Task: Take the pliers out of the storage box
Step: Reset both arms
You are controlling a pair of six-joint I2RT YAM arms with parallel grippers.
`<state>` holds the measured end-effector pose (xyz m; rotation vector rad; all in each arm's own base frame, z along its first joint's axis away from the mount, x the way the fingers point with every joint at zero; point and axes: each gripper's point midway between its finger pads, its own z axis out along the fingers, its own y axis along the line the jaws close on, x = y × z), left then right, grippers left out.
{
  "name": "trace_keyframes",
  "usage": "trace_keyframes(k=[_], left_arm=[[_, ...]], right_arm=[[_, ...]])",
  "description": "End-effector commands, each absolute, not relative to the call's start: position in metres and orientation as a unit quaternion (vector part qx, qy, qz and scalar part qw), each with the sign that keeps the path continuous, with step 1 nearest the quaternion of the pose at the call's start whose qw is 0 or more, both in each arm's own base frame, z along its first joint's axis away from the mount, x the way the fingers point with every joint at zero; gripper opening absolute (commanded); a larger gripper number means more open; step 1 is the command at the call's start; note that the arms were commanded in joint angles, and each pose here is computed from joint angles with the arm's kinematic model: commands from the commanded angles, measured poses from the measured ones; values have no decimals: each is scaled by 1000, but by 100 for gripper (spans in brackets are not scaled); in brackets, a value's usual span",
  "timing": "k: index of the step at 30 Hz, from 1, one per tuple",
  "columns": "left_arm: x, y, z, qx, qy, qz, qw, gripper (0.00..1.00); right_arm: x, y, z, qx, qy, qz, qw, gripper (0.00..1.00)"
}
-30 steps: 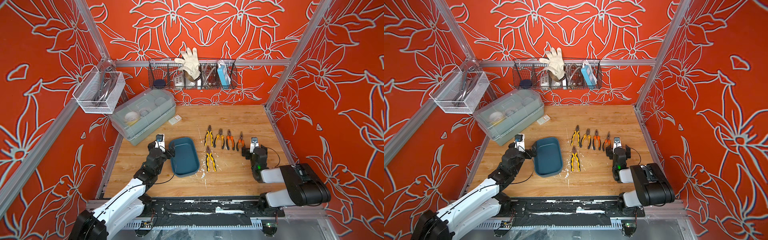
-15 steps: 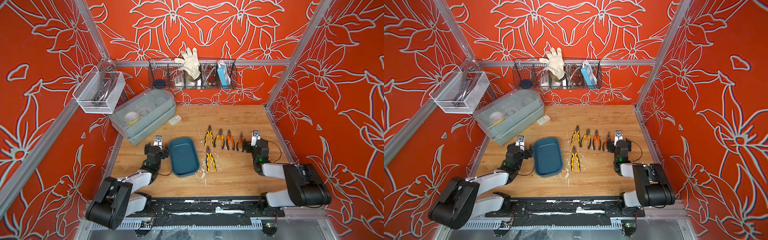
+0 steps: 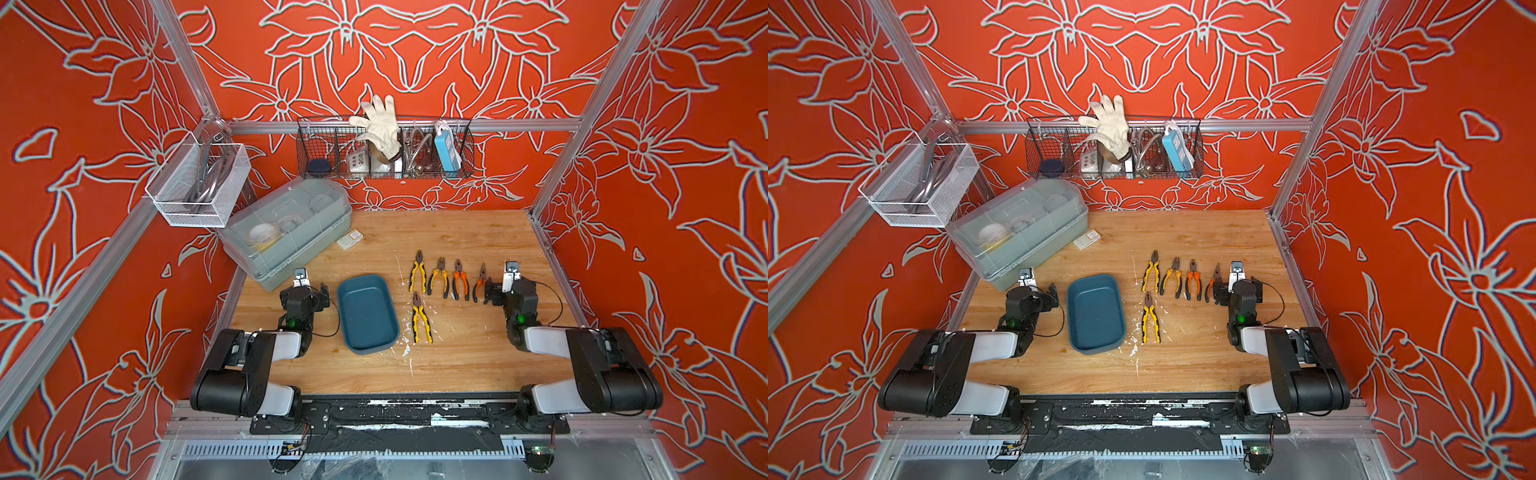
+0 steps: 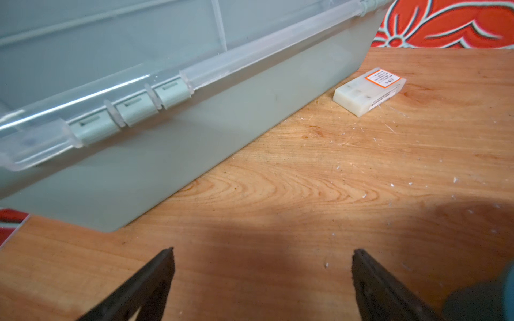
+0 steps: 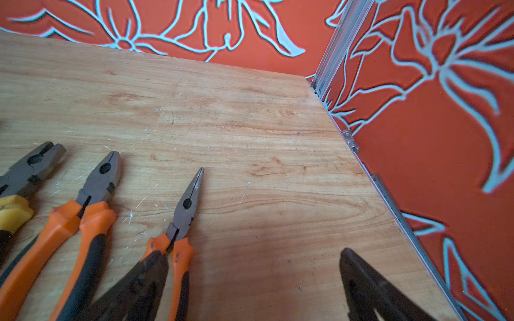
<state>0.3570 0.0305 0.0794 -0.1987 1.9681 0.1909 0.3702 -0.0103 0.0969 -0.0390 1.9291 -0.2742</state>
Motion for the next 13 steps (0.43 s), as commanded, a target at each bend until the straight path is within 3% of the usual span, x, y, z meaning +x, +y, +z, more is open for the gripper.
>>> trace_keyframes(k=[1, 13], left_arm=[[362, 29, 87, -92, 825, 67, 554, 98], [362, 30, 88, -92, 823, 68, 556, 98]], right_arm=[[370, -10, 96, -13, 822, -110, 559, 100], [370, -11, 96, -12, 822, -109, 558, 100]])
